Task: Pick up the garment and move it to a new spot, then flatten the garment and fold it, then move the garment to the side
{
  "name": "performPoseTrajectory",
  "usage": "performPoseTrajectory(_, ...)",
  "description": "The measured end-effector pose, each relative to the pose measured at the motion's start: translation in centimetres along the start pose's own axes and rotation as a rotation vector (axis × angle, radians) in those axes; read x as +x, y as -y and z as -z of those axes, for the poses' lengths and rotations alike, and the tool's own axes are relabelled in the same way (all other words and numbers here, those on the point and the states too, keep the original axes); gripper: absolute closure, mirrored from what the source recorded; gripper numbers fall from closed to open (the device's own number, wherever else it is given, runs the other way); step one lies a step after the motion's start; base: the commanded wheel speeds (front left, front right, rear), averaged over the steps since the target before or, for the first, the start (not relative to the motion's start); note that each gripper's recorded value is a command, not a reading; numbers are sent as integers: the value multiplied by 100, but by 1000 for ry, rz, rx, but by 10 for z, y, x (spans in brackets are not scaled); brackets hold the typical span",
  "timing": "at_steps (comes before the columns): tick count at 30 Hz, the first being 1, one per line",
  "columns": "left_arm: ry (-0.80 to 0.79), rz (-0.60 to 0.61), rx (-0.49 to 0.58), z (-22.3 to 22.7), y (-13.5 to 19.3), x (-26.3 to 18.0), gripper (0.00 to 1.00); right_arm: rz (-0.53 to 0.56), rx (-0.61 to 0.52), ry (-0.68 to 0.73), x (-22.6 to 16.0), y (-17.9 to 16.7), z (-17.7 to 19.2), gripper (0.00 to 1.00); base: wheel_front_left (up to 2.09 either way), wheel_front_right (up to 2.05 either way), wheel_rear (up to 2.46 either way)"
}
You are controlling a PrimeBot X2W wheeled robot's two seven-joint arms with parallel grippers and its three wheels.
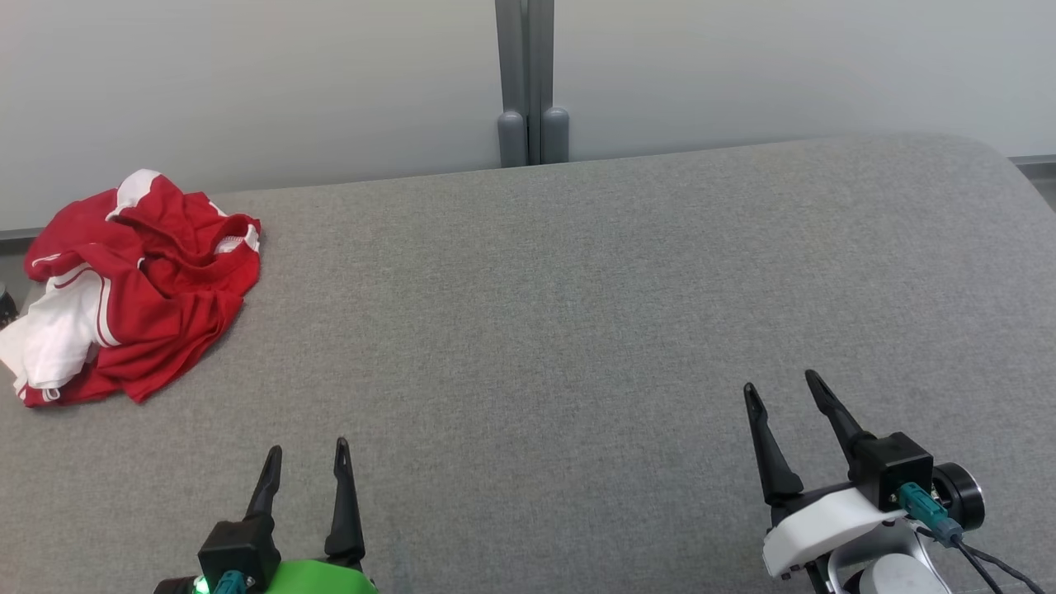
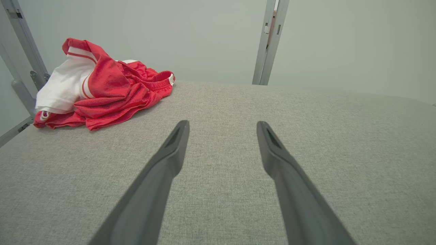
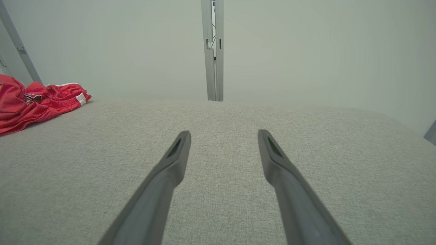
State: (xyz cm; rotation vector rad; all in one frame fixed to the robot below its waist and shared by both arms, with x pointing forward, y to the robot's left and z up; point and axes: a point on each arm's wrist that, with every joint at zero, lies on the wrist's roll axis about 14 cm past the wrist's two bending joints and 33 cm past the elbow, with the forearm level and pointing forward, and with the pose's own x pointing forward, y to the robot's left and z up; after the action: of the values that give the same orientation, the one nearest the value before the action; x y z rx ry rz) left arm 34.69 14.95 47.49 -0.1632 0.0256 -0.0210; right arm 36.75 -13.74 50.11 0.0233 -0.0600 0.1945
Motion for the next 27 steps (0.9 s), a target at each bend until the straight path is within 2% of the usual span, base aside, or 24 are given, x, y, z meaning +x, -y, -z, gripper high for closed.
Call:
performPoseTrajectory(16,-4,-33,0,1,-9,-5,0,-10,2,4,5,-2,-1,0,0,0,0)
performPoseTrajectory(20,7,-76,-1,-2,-22,-11,0,-44,4,7,12,-13,-1,0,0,0,0)
performPoseTrajectory(27,35,-208,7,-9,-61,-36,0,-164,23,12,30,-52,-2,0,0,0,0)
